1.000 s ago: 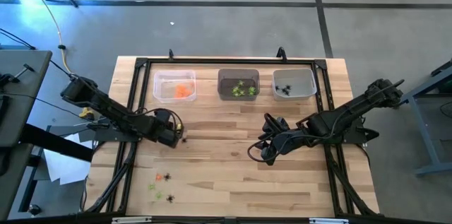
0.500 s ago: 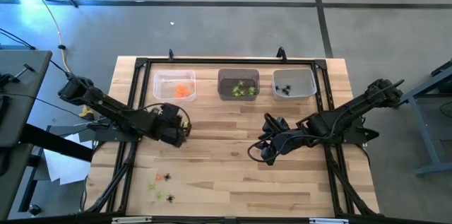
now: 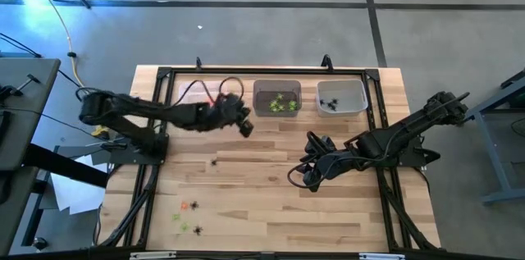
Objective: Sort Halloween decoration
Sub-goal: Put the green spider toy into the black transparent bin
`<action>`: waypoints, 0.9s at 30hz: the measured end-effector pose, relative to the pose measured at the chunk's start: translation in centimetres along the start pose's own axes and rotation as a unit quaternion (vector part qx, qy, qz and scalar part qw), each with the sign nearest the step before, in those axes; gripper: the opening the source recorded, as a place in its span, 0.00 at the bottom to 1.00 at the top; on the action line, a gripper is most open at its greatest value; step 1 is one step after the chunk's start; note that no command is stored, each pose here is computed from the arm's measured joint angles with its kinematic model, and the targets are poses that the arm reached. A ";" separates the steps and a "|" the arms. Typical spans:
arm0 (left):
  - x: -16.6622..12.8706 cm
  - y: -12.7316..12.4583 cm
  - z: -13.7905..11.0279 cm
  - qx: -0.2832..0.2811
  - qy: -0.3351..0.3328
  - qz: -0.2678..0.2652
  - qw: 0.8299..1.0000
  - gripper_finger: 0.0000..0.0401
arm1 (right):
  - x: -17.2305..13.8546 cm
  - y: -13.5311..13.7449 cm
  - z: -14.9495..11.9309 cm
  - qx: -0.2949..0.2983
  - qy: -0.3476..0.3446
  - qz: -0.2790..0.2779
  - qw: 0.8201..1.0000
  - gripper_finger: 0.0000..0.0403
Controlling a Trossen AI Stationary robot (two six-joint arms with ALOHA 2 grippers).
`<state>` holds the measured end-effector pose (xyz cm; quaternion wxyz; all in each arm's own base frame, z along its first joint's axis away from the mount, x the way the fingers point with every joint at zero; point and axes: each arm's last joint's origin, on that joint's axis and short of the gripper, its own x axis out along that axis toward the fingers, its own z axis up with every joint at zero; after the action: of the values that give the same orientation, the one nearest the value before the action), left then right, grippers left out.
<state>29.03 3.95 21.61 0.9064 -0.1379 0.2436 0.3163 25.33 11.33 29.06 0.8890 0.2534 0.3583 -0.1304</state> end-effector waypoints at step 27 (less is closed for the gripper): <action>10.2 1.8 2.9 -0.014 -0.022 -0.018 0.999 0.40 | 0.0 0.0 0.0 0.000 0.000 0.000 1.000 0.43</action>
<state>35.86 11.69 18.49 0.9154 -0.1477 0.2162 0.3059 25.34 11.33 29.06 0.8890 0.2533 0.3585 -0.1305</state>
